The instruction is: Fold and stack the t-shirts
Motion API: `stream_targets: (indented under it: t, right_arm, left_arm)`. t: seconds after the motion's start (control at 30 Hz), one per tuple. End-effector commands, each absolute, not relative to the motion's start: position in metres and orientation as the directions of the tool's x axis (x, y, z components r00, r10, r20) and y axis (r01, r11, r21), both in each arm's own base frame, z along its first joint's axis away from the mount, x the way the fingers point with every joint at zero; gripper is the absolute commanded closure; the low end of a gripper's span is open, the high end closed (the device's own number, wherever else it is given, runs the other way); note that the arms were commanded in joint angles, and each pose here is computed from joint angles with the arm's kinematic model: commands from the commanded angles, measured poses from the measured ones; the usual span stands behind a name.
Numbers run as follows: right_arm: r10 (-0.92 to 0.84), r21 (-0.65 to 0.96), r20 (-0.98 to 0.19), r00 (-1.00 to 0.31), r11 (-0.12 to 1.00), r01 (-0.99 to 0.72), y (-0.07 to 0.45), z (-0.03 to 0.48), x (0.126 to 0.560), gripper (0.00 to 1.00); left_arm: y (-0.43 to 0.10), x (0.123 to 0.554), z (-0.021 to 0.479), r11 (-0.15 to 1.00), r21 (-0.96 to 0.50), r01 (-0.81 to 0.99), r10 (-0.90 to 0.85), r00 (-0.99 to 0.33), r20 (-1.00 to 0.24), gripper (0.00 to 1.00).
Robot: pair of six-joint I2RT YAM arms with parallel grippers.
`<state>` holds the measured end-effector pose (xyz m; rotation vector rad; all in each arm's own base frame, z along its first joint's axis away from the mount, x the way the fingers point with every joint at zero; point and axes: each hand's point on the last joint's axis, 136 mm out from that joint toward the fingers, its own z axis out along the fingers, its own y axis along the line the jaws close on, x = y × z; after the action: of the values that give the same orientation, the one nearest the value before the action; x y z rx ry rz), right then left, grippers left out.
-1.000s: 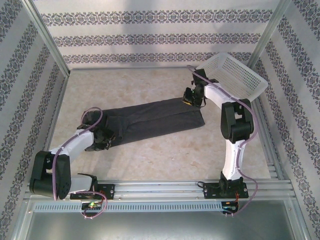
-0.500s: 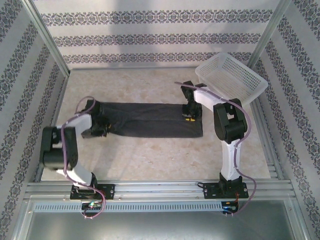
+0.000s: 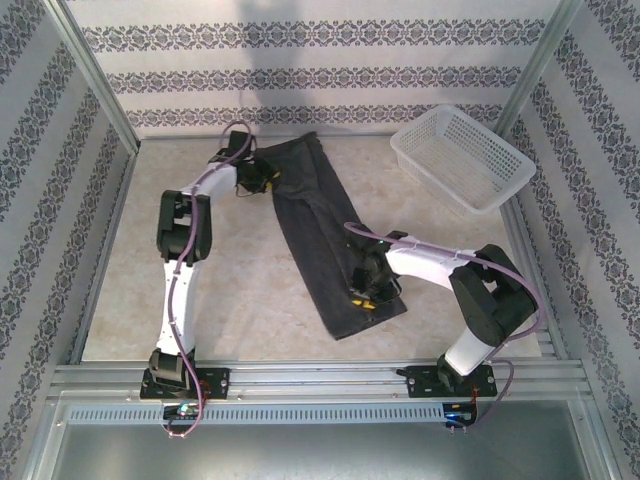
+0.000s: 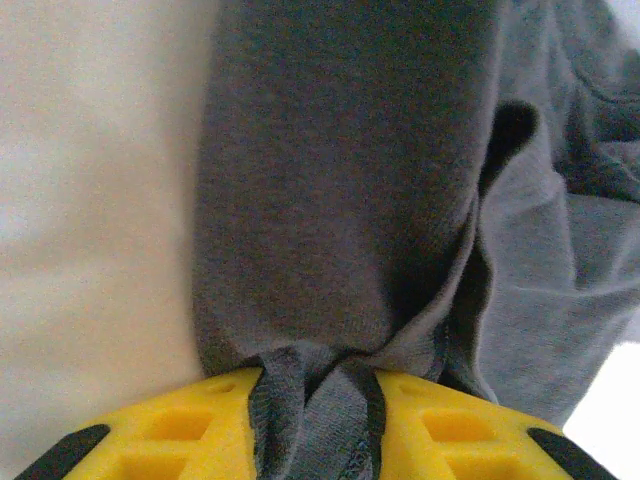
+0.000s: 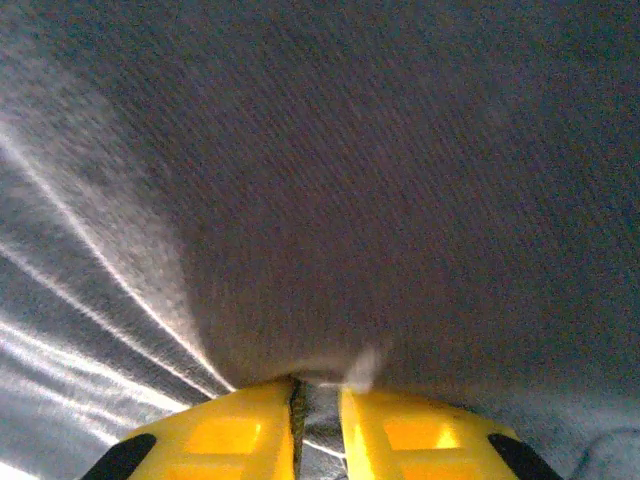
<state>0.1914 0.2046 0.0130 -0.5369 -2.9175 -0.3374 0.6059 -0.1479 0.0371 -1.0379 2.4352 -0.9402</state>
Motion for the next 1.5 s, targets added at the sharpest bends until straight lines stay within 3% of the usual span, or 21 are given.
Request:
stream_targets:
  t: [0.0, 0.1, 0.2, 0.3, 0.4, 0.63, 0.87, 1.03, 1.2, 1.47]
  right_arm:
    - [0.401, 0.299, 0.302, -0.865, 0.821, 0.486, 0.249, -0.003, 0.188, 0.75]
    - [0.4, 0.342, 0.273, -0.875, 0.81, 0.477, 0.256, 0.009, 0.204, 0.72]
    - [0.407, 0.379, 0.213, -0.888, 0.804, 0.459, 0.247, 0.027, 0.212, 0.66]
    - [0.402, 0.435, 0.124, -0.907, 0.8, 0.413, 0.232, 0.048, 0.219, 0.59]
    - [0.392, 0.462, 0.051, -0.918, 0.806, 0.37, 0.209, 0.067, 0.219, 0.55]
    - [0.377, 0.36, 0.063, -0.924, 0.855, 0.373, 0.141, 0.063, 0.183, 0.53]
    - [0.266, 0.241, 0.134, -0.955, 0.926, 0.292, 0.122, 0.037, 0.14, 0.53]
    - [0.232, 0.294, 0.107, -0.967, 0.922, 0.254, 0.138, 0.028, 0.145, 0.55]
    - [0.224, 0.266, 0.093, -0.97, 0.934, 0.241, 0.141, 0.022, 0.153, 0.57]
    - [0.215, 0.295, 0.097, -0.972, 0.926, 0.235, 0.156, 0.018, 0.165, 0.66]
  left_arm:
    - [-0.178, 0.61, 0.018, 0.51, -0.699, -0.501, -0.699, -0.715, 0.003, 0.63]
    - [-0.188, 0.624, 0.038, 0.494, -0.749, -0.442, -0.676, -0.737, -0.011, 0.62]
    - [-0.184, 0.619, 0.079, 0.579, -0.728, -0.368, -0.623, -0.775, -0.104, 0.61]
    - [-0.166, 0.59, 0.119, 0.673, -0.648, -0.355, -0.598, -0.778, -0.195, 0.59]
    - [-0.152, 0.549, 0.138, 0.676, -0.636, -0.372, -0.622, -0.75, -0.223, 0.57]
    - [-0.177, 0.403, 0.103, 0.635, -0.609, -0.475, -0.568, -0.821, 0.048, 0.56]
    - [-0.214, 0.249, 0.078, 0.695, -0.549, -0.465, -0.386, -0.885, 0.261, 0.56]
    - [-0.234, 0.167, 0.064, 0.754, -0.511, -0.413, -0.236, -0.896, 0.377, 0.54]
    - [-0.254, 0.14, 0.053, 0.77, -0.502, -0.393, -0.204, -0.898, 0.39, 0.49]
    - [-0.302, 0.156, 0.044, 0.753, -0.542, -0.372, -0.195, -0.914, 0.357, 0.52]
